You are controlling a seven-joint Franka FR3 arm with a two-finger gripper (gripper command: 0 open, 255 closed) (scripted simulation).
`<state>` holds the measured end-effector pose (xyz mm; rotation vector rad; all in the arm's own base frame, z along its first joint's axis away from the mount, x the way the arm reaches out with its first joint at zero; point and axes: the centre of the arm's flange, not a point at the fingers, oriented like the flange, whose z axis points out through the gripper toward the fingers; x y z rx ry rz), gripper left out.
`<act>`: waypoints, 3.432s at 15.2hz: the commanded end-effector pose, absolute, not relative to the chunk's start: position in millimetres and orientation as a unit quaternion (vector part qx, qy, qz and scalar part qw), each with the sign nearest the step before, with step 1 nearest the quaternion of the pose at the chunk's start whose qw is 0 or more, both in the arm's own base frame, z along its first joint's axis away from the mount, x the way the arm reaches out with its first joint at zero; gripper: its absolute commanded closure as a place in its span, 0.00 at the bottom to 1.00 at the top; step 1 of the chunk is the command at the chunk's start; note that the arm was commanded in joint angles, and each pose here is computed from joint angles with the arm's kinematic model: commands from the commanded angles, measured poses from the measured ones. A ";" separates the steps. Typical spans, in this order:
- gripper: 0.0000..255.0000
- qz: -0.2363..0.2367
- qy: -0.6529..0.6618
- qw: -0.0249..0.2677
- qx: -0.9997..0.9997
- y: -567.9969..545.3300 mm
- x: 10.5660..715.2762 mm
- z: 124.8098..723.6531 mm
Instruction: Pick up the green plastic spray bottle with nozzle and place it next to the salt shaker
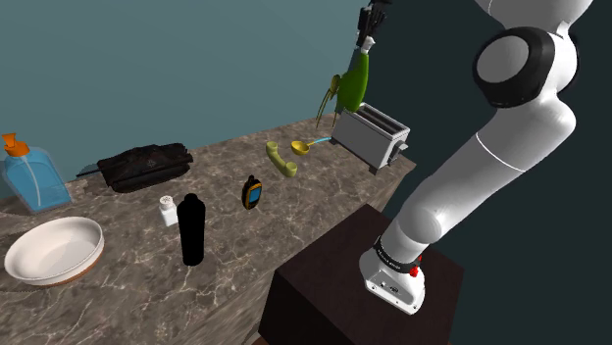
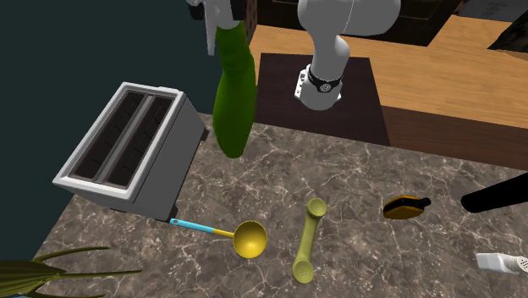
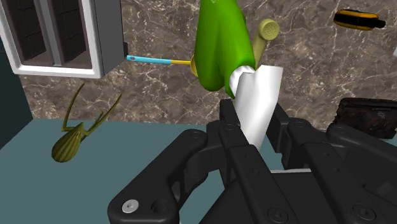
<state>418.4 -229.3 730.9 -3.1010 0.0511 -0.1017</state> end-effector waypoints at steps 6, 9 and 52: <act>1.00 -0.033 0.017 0.019 -0.999 -143.7 443.5 710.0; 1.00 -0.033 0.017 0.019 -0.999 -107.0 455.4 701.1; 1.00 -0.033 0.017 0.019 -0.999 329.7 597.7 558.8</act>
